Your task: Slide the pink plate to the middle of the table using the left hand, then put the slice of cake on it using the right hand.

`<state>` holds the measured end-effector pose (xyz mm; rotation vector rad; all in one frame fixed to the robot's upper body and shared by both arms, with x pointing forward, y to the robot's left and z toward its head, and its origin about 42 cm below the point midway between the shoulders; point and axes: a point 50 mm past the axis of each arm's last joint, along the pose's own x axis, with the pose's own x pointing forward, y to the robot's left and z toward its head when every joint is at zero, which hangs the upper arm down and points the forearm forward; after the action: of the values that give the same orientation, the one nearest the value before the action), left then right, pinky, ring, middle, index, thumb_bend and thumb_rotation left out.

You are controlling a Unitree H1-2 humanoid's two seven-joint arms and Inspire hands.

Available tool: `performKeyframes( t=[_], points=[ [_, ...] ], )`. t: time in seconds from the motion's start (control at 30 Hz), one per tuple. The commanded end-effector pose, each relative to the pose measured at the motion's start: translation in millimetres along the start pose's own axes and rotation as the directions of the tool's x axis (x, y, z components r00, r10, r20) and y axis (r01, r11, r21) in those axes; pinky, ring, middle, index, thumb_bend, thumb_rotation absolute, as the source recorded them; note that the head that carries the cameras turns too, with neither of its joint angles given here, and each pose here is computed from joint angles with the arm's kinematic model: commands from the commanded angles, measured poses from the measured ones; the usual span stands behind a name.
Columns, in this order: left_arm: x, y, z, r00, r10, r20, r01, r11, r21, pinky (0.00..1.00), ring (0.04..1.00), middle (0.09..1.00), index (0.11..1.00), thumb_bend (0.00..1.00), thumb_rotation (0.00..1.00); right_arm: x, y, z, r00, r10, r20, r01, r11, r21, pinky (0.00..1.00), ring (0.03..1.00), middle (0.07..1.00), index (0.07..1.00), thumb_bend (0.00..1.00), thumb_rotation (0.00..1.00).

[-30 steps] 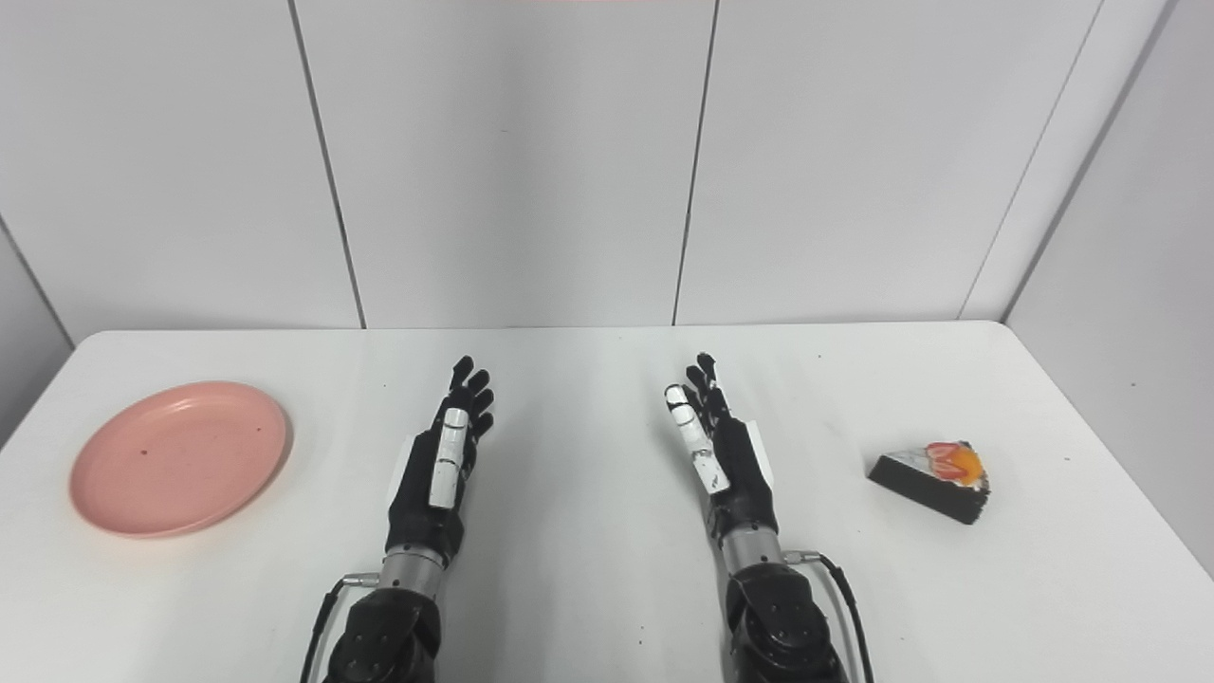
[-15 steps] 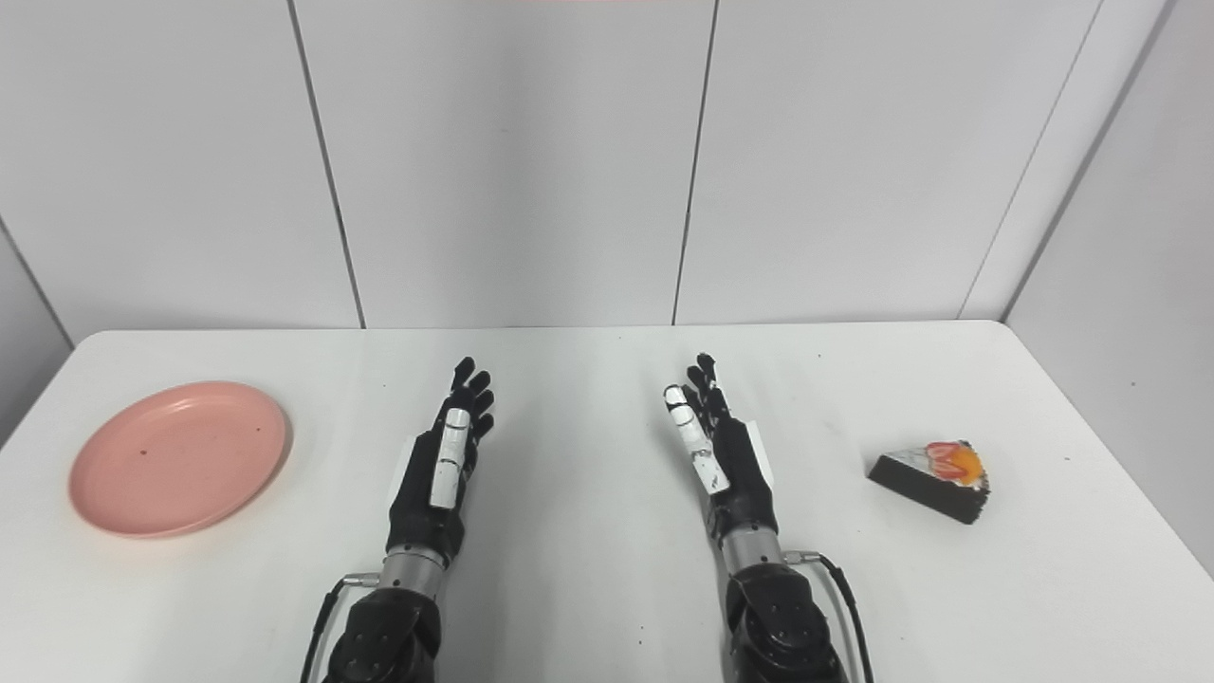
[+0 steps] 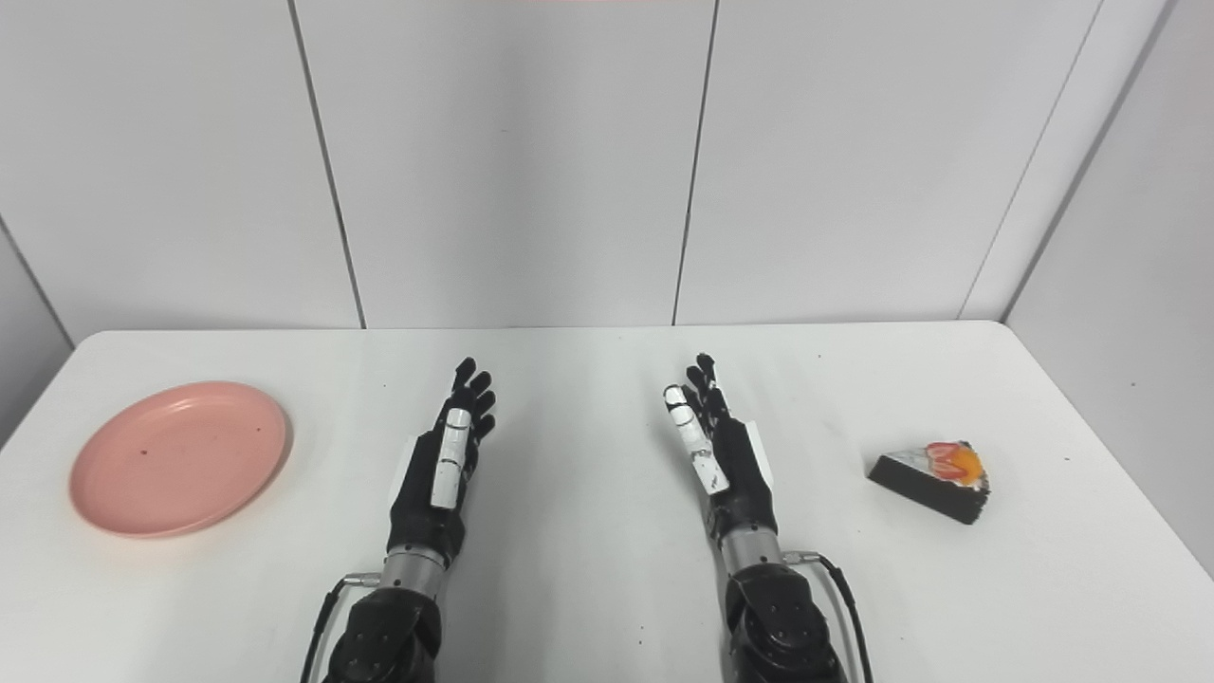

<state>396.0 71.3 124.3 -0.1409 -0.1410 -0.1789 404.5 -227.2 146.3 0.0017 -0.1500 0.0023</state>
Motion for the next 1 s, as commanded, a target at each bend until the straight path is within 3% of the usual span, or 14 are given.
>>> performKeyframes(
  t=[0.0, 0.97],
  points=[
    [-19.0, 13.7, -23.7, 0.998, 0.02, -0.062, -0.019, 1.0, 0.018, 0.97, 0.974, 0.977, 0.97, 0.63, 1.0, 11.7, 3.1, 20.2, 0.997, 0.009, 0.082, -0.009, 1.0, 0.003, 0.97, 0.937, 0.968, 0.996, 0.63, 0.82],
    [-22.2, 10.8, -23.8, 0.997, 0.033, -0.067, -0.033, 0.999, 0.0, 0.96, 0.974, 0.974, 0.97, 0.65, 0.99, 11.6, 2.3, 21.6, 0.996, 0.007, 0.083, -0.008, 1.0, 0.006, 0.97, 0.934, 0.964, 0.996, 0.63, 0.81]
  ],
)
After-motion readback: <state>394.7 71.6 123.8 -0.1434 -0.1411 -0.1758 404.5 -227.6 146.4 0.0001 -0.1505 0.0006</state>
